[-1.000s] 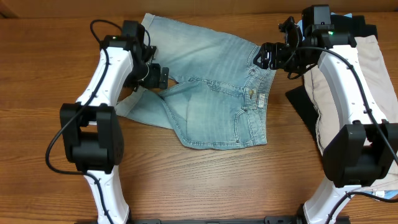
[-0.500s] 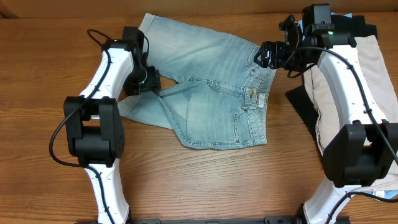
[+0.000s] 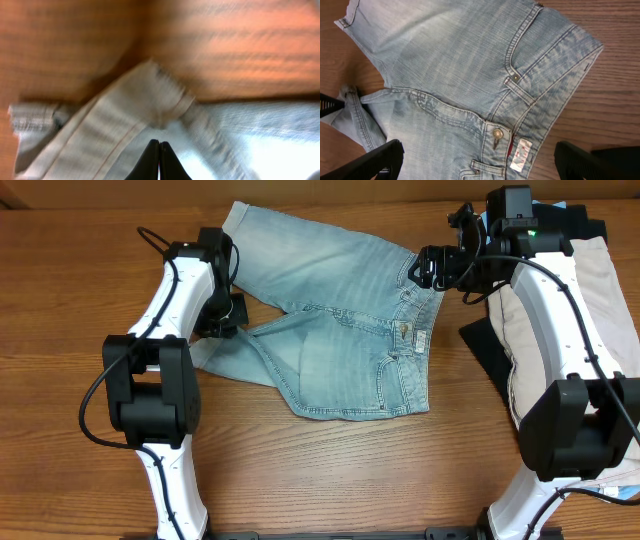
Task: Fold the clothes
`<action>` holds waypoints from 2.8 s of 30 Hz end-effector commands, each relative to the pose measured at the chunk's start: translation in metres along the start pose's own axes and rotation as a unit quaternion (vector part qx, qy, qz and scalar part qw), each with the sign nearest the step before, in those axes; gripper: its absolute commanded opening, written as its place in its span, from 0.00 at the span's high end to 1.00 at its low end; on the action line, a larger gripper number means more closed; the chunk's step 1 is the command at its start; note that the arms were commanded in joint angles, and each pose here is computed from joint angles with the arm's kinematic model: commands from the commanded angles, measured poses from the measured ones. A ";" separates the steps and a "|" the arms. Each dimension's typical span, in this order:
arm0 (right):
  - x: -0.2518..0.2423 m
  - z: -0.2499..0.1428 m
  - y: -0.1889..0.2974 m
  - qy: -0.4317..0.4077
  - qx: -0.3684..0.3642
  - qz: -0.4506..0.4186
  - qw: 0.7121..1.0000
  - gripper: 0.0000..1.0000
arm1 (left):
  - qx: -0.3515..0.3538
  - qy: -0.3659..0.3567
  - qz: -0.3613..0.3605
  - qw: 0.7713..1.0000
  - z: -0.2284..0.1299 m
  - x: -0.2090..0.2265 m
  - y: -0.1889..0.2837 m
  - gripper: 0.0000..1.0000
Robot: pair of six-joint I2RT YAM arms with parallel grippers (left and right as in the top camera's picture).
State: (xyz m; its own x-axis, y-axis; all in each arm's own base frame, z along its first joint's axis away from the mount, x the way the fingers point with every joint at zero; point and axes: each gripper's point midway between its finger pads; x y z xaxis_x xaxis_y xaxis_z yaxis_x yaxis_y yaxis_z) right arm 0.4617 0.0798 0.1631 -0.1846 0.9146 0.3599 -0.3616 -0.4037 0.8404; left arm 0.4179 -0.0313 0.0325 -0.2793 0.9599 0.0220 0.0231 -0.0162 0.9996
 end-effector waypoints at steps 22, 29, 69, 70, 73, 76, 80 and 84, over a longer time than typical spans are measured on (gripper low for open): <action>0.007 0.005 0.014 0.010 -0.011 0.001 1.000 0.00 | -0.004 0.008 -0.004 1.000 0.019 -0.016 0.045 0.30; 0.007 0.004 0.014 0.013 -0.010 0.001 1.000 0.00 | 0.036 0.029 0.013 0.999 0.017 -0.016 0.002 0.32; 0.002 0.005 0.014 0.025 -0.011 -0.013 1.000 0.00 | 0.013 0.035 0.012 0.999 0.031 -0.019 -0.007 0.55; 0.002 0.005 0.014 0.025 -0.011 -0.013 1.000 0.00 | 0.012 0.035 0.011 0.999 0.032 -0.020 -0.007 0.56; 0.002 0.005 0.014 0.025 -0.012 -0.013 1.000 0.00 | 0.011 0.035 0.007 0.999 0.032 -0.021 -0.007 0.52; 0.002 0.005 0.014 0.025 -0.012 -0.014 1.000 0.00 | 0.013 0.035 0.003 0.999 0.032 -0.023 -0.007 0.50; 0.002 0.005 0.014 0.025 -0.012 -0.014 1.000 0.00 | 0.014 0.035 0.003 0.999 0.031 -0.023 -0.007 0.50; 0.002 0.005 0.014 0.025 -0.011 -0.014 1.000 0.00 | 0.019 0.034 0.005 0.999 0.029 -0.021 -0.009 0.58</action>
State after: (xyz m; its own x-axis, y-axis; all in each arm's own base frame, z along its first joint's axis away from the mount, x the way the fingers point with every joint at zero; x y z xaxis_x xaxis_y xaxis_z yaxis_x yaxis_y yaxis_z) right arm 0.4575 0.0759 0.1596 -0.1985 0.9228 0.3301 -0.3460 -0.3811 0.8573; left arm 0.4553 -0.0387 0.0292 -0.3427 0.9387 0.0360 0.0414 -0.0232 0.9989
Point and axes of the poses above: each gripper's point midway between its finger pads, its own y axis back along the fingers, its own x axis along the line the jaws close on, z = x × y, and after that the axes turned 3 degrees about y, right-handed
